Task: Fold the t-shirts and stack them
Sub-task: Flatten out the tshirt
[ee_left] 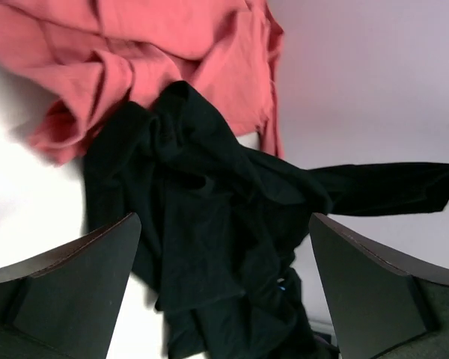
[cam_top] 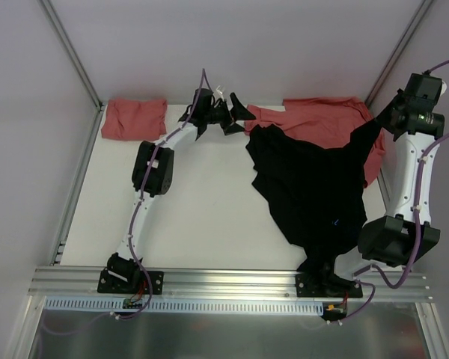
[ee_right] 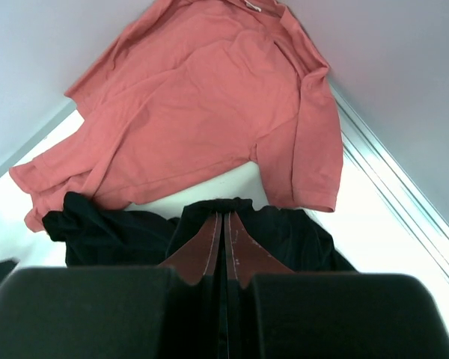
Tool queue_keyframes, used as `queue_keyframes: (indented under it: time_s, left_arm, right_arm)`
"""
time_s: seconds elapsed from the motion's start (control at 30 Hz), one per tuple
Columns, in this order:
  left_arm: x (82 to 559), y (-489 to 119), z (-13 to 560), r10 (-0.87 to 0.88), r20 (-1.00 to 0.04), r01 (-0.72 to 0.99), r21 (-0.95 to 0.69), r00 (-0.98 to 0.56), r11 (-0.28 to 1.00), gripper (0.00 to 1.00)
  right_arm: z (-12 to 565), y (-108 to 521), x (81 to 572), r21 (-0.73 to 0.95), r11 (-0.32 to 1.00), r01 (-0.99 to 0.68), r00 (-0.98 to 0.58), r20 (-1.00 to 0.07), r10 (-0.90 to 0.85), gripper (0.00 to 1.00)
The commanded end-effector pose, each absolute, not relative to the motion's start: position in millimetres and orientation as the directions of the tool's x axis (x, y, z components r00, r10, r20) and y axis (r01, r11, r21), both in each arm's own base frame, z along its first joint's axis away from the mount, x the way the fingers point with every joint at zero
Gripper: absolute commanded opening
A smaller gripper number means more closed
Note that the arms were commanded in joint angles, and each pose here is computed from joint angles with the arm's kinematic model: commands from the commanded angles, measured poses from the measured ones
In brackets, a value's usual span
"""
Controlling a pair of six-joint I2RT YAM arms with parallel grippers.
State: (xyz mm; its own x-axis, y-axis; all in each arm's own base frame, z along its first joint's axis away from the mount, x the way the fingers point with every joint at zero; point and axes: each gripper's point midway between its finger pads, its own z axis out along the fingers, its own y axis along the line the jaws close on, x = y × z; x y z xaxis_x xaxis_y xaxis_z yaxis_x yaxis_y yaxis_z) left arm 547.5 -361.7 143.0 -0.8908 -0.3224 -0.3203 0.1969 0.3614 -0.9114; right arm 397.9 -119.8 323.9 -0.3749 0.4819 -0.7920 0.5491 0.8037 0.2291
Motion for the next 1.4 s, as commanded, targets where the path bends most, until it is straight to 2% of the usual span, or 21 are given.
queue_keyframes:
  time_s: [0.0, 0.23, 0.57, 0.7, 0.87, 0.97, 1.13, 1.37]
  left_arm:
    - [522.3, -406.8, 166.1, -0.193, -0.263, 0.228, -0.955, -0.945, 0.19, 0.99]
    - [509.0, -423.3, 119.2, -0.175, -0.213, 0.172, -0.96, -0.961, 0.22, 0.99]
    - [515.4, -441.2, 104.6, -0.228, -0.219, 0.162, -0.957, -0.949, 0.242, 0.99]
    - [529.3, -437.2, 88.8, -0.289, -0.25, 0.154, -0.936, -0.924, 0.317, 0.99]
    - [540.9, -437.5, 90.1, -0.321, -0.393, 0.246, -0.877, -0.862, 0.413, 0.99]
    - [547.8, -437.5, 91.8, -0.322, -0.445, 0.287, -0.854, -0.836, 0.435, 0.99]
    - [551.8, -434.3, 93.4, -0.316, -0.495, 0.318, -0.822, -0.81, 0.472, 0.99]
    - [551.6, -433.7, 91.4, -0.318, -0.49, 0.311, -0.823, -0.812, 0.475, 0.99]
  right_arm:
    - [339.1, -122.3, 389.8, 0.254, 0.793, 0.555, -0.319, -0.815, 0.484, 0.0]
    - [339.2, -89.8, 374.0, 0.389, 0.776, 0.496, -0.31, -0.756, 0.577, 0.01]
    - [380.5, -75.3, 323.1, 0.37, 0.811, 0.453, -0.276, -0.807, 0.522, 0.01]
    - [385.9, -70.4, 315.2, 0.378, 0.816, 0.437, -0.277, -0.807, 0.522, 0.0]
    - [382.6, -67.9, 308.2, 0.372, 0.819, 0.436, -0.288, -0.805, 0.518, 0.01]
    - [375.6, -54.9, 309.8, 0.416, 0.817, 0.398, -0.319, -0.773, 0.549, 0.0]
    - [353.6, -13.4, 297.8, 0.561, 0.756, 0.337, -0.4, -0.642, 0.654, 0.01]
    - [340.4, 33.9, 242.4, 0.584, 0.779, 0.227, -0.568, -0.571, 0.593, 0.0]
